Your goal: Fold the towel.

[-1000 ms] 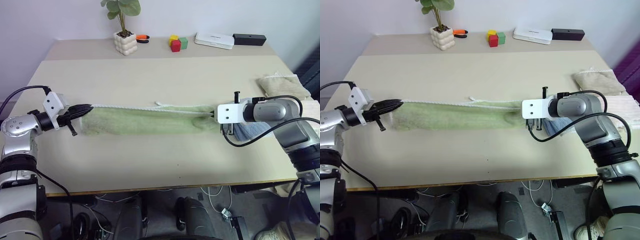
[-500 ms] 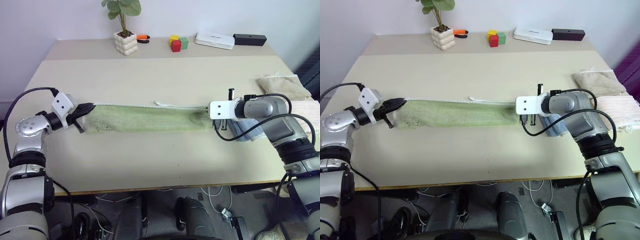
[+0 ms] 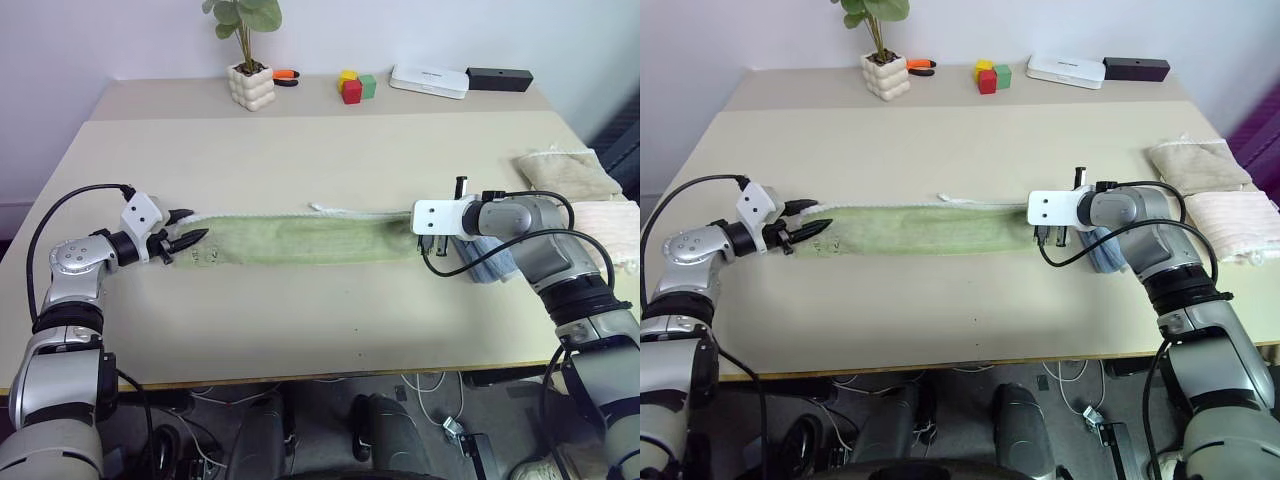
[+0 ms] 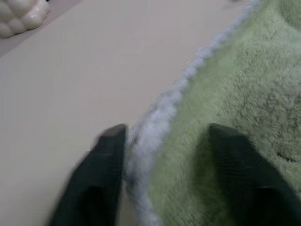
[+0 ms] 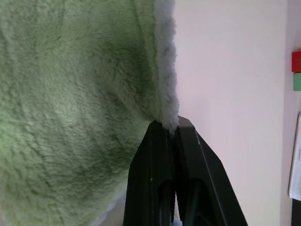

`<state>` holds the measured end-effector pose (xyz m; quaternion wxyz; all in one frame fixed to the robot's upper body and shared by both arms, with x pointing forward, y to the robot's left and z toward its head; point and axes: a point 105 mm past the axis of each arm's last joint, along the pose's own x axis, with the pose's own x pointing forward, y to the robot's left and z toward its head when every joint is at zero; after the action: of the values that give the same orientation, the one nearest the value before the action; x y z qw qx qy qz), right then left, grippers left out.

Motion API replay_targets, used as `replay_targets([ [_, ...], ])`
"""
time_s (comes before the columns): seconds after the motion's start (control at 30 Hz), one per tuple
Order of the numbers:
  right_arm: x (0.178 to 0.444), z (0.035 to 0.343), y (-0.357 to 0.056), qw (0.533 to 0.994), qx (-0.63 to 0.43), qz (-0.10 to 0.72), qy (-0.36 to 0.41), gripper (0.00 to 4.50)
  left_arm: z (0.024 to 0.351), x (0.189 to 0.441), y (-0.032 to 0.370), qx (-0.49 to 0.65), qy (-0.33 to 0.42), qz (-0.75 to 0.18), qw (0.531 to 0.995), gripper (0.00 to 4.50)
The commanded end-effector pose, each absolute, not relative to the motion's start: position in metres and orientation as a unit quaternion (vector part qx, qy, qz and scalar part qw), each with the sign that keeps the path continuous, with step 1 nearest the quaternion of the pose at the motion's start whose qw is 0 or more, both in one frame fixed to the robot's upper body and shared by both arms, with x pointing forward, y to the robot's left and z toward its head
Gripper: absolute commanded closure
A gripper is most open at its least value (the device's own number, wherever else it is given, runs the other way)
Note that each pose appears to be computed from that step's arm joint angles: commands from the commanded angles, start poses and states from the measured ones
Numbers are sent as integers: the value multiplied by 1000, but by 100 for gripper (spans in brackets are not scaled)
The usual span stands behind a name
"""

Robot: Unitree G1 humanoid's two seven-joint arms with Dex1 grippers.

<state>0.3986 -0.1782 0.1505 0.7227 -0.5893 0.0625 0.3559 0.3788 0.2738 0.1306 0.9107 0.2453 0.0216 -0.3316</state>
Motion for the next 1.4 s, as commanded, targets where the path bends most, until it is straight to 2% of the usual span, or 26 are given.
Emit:
replay_targets([
  [0.03, 404, 170, -176, 735, -586, 339, 39, 358, 153, 384, 277, 253, -16, -311, 916, 0],
  [0.27, 407, 174, -180, 748, -580, 319, 39, 3, 167, 385, 280, 233, -37, -306, 923, 0],
  [0.37, 407, 177, -181, 751, -581, 312, 32, 3, 174, 385, 283, 219, -49, -298, 928, 0],
  [0.47, 411, 188, -186, 780, -556, 287, 19, 3, 183, 385, 287, 208, -67, -285, 933, 0],
  [0.57, 412, 209, -200, 836, -495, 236, -20, 3, 195, 386, 291, 209, -81, -261, 939, 0],
  [0.67, 400, 227, -198, 903, -355, 235, -60, 3, 218, 387, 285, 155, -117, -249, 949, 0],
  [0.77, 386, 234, -186, 938, -216, 259, -77, 83, 230, 383, 269, 106, -136, -260, 950, 83],
  [0.87, 374, 234, -156, 949, -89, 289, -86, 233, 236, 381, 243, 91, -151, -270, 947, 237],
  [1.0, 360, 204, -106, 946, 3, 320, -54, 447, 241, 385, 199, 22, -171, -277, 945, 448],
  [1.13, 366, 175, -93, 957, 23, 288, -15, 447, 222, 385, 172, -13, -152, -286, 946, 448],
  [1.2, 372, 157, -92, 965, 19, 262, 6, 447, 196, 388, 164, -44, -119, -274, 953, 448],
  [1.27, 379, 137, -101, 975, 13, 217, 32, 447, 168, 390, 160, -50, -84, -264, 959, 448],
  [1.4, 388, 123, -129, 987, 9, 153, 44, 447, 138, 390, 167, -43, -41, -239, 969, 448],
])
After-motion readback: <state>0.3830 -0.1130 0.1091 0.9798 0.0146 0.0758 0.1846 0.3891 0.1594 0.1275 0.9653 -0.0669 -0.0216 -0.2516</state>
